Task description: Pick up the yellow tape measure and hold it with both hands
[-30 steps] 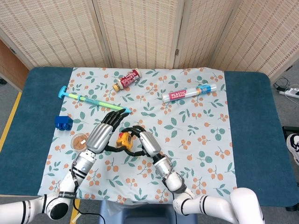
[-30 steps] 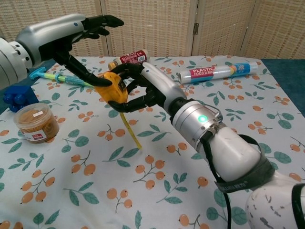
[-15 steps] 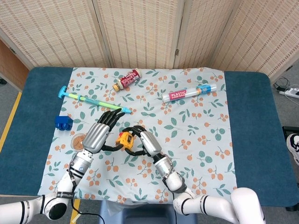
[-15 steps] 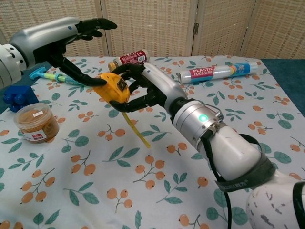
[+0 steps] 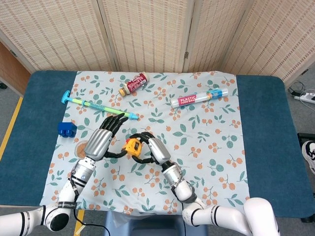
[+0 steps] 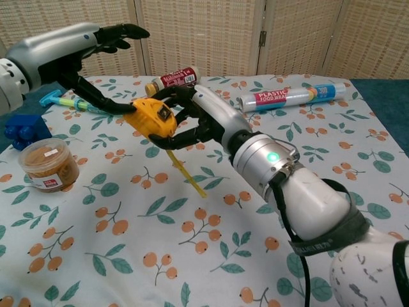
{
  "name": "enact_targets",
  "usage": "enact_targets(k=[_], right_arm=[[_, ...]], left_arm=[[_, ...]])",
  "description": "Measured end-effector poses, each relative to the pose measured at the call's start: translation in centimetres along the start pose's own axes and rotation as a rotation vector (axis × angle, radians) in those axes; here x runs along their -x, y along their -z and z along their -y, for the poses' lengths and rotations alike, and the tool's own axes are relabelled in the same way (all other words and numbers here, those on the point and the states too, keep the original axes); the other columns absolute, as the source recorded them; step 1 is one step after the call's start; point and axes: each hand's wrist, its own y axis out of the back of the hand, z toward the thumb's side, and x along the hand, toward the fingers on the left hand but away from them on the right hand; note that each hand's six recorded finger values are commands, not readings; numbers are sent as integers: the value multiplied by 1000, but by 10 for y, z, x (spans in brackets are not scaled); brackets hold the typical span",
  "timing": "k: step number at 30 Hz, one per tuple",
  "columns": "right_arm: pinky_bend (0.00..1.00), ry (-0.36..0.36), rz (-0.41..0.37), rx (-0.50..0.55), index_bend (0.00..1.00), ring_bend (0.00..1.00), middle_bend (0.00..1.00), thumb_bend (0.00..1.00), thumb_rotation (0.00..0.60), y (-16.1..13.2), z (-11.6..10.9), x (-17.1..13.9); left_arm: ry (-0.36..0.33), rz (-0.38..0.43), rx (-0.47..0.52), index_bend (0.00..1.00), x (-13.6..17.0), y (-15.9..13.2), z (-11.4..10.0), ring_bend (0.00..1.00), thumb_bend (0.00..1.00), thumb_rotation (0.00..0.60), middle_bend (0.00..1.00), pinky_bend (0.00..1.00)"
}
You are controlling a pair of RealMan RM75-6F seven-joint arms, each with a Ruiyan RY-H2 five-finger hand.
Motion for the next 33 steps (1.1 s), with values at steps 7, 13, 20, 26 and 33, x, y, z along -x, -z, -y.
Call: enact_targets(k=[7, 13, 20, 26, 33], right_arm=[[134, 2, 3, 2, 591, 410, 514, 367, 600, 0, 0, 1], [134, 5, 7, 1, 591, 409, 513, 368, 600, 1, -1, 1], [130, 10, 13, 4, 591, 408, 513, 368, 600, 3, -1, 3], [128, 12, 16, 6, 591, 409, 513, 368, 600, 3, -1, 4], [126, 17, 19, 6, 591, 409, 513, 368, 600, 4, -2, 6]], left_arm=[[-3, -7, 0, 108, 1, 4, -3, 71, 402, 600, 50, 0], [-4, -11, -3, 124, 2, 6, -4, 71, 402, 600, 50, 0], [7, -10, -8, 171, 2, 8, -3, 71, 438, 600, 50, 0], [17, -10, -7, 230, 1, 9, -1, 71, 469, 600, 54, 0], [33, -11, -6, 286, 1, 11, 1, 71, 470, 600, 58, 0]])
